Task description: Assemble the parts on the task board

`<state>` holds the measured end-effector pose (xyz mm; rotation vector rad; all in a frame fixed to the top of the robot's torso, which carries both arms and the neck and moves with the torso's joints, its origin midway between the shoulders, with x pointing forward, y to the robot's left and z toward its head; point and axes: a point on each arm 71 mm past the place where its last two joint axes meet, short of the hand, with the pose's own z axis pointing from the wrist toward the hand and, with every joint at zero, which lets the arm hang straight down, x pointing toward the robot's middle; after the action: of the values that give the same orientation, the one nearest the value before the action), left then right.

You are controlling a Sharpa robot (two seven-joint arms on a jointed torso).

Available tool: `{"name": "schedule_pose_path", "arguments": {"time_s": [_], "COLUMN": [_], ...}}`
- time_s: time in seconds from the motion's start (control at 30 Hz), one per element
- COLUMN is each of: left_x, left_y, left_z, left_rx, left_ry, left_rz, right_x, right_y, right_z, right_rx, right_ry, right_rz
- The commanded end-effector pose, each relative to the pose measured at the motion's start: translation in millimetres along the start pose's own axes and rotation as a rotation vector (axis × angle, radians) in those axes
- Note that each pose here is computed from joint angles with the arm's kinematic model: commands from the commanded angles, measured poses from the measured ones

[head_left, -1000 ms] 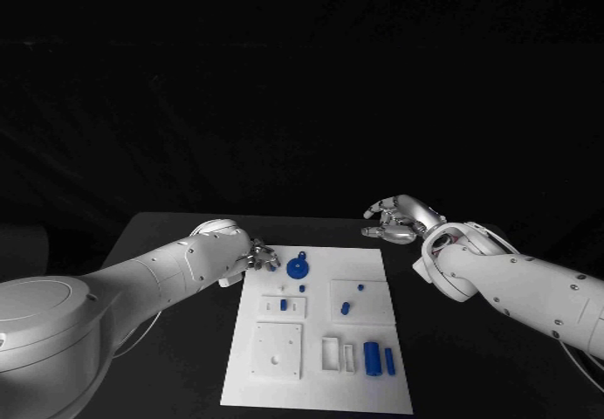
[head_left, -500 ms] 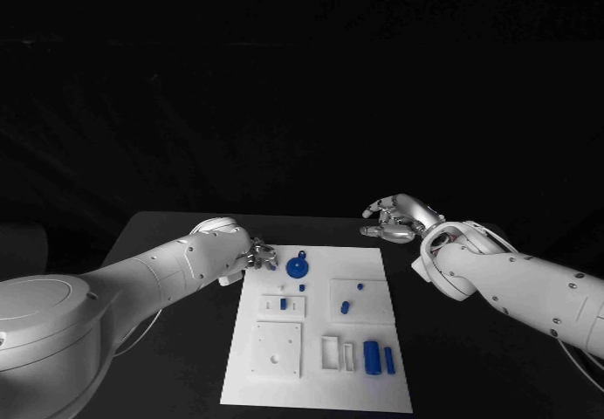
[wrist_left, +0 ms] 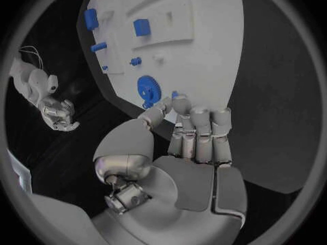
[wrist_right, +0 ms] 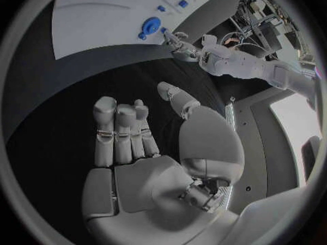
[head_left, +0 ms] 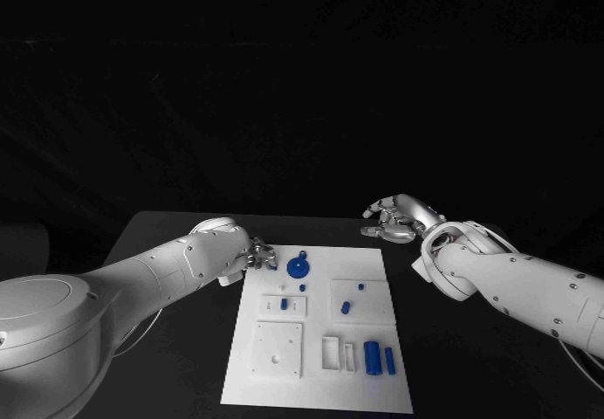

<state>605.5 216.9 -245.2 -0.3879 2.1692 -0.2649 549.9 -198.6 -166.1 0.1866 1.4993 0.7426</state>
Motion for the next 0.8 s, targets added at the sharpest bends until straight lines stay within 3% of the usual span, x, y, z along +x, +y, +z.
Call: {"name": "schedule_pose_path", "arguments": {"time_s": [0.03,0.2,0.43,0.6,0.8], "left_x": [2.8,2.3,-1.4,-11.6,-10.2], "left_y": [-1.5,-0.8,6.9,8.5,13.9], "left_z": [0.1,-0.7,-6.0,-18.7,-36.4], "left_rx": [0.023,0.029,0.038,0.049,0.072], "left_ry": [0.022,0.011,-0.004,-0.076,-0.101], "left_rz": [-0.057,-0.064,-0.102,-0.122,-0.107], "right_x": [0.4,0.2,-1.1,-2.8,-4.8], "right_y": [0,0,-2,-4,-8], "right_z": [0.0,-0.3,-1.1,-2.0,-2.3], "right_rx": [-0.006,-0.005,-0.002,0.004,0.013], "right_ry": [0.012,0.012,0.010,0.009,0.005], "right_rz": [-0.003,-0.003,-0.005,-0.007,-0.011]}}
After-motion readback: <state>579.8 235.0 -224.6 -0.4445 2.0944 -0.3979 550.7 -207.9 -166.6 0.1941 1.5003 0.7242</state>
